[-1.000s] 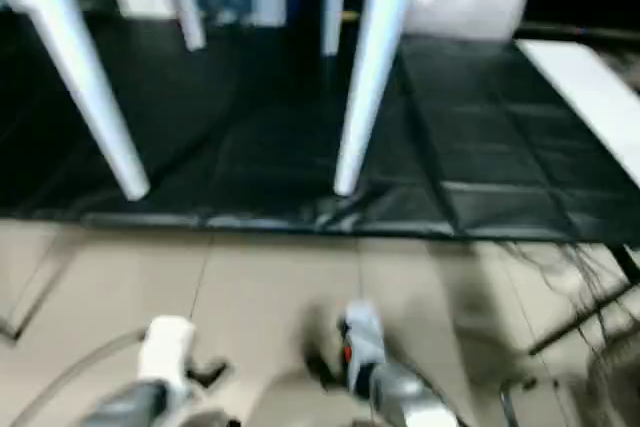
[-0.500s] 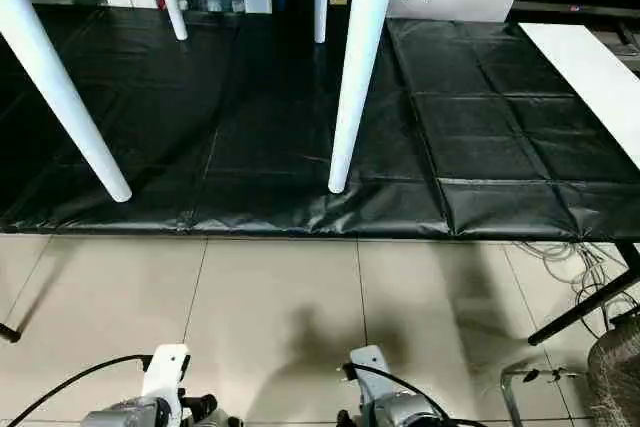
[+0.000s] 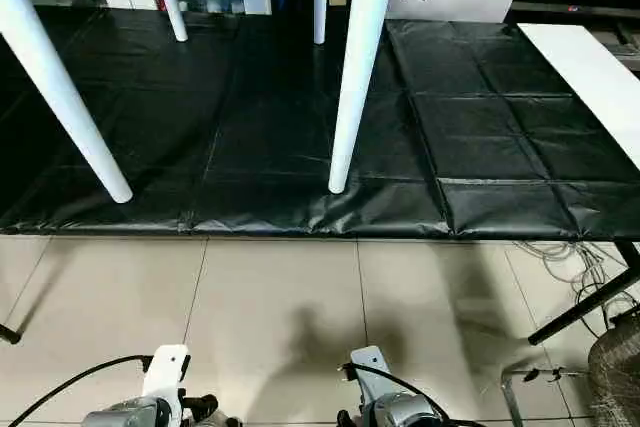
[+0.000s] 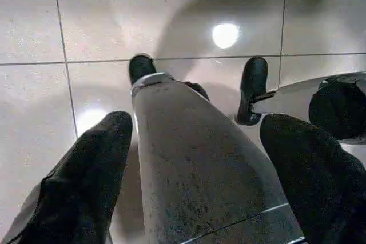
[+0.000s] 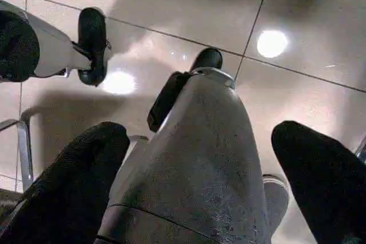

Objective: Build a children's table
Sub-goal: Flip table

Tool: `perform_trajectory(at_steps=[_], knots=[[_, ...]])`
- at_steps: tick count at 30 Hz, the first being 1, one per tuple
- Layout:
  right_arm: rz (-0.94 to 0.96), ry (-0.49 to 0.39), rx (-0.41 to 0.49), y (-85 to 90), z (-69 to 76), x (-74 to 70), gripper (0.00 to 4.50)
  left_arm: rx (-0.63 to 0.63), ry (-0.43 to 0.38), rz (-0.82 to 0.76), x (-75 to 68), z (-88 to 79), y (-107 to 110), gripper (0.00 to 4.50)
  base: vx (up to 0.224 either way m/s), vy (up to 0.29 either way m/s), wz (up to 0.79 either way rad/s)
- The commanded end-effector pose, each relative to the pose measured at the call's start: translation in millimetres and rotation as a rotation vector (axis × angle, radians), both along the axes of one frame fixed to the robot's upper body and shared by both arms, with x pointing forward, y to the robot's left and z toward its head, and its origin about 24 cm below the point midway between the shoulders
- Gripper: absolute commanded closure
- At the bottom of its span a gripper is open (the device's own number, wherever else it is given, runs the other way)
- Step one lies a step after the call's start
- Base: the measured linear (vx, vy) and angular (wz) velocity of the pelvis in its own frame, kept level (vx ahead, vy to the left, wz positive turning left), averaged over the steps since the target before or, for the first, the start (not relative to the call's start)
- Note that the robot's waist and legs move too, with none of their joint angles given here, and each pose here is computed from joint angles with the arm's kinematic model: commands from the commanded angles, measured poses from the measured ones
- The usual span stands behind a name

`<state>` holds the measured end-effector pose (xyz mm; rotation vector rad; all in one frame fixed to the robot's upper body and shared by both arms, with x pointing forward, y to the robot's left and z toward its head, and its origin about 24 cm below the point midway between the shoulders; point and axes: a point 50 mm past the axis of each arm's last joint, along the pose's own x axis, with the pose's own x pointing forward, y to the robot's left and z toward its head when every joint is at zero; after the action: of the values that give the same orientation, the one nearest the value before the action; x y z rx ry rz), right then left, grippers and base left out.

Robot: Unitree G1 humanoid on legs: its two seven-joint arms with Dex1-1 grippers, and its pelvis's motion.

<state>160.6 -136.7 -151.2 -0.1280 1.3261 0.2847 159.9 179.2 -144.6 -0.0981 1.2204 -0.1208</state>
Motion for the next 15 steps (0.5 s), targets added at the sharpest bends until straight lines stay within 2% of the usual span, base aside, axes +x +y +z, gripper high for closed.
perform_trajectory(at_steps=[1,15], knots=[[0.004,0.008,-0.012,-2.1,-1.0,-2.3,0.03,-0.011,0.047,0.000,-11.5,-5.2,-3.0,0.50,0.000,0.000,0.00],[0.004,0.008,-0.012,-2.1,-1.0,-2.3,0.03,-0.011,0.047,0.000,-11.5,-5.2,-3.0,0.50,0.000,0.000,0.00]])
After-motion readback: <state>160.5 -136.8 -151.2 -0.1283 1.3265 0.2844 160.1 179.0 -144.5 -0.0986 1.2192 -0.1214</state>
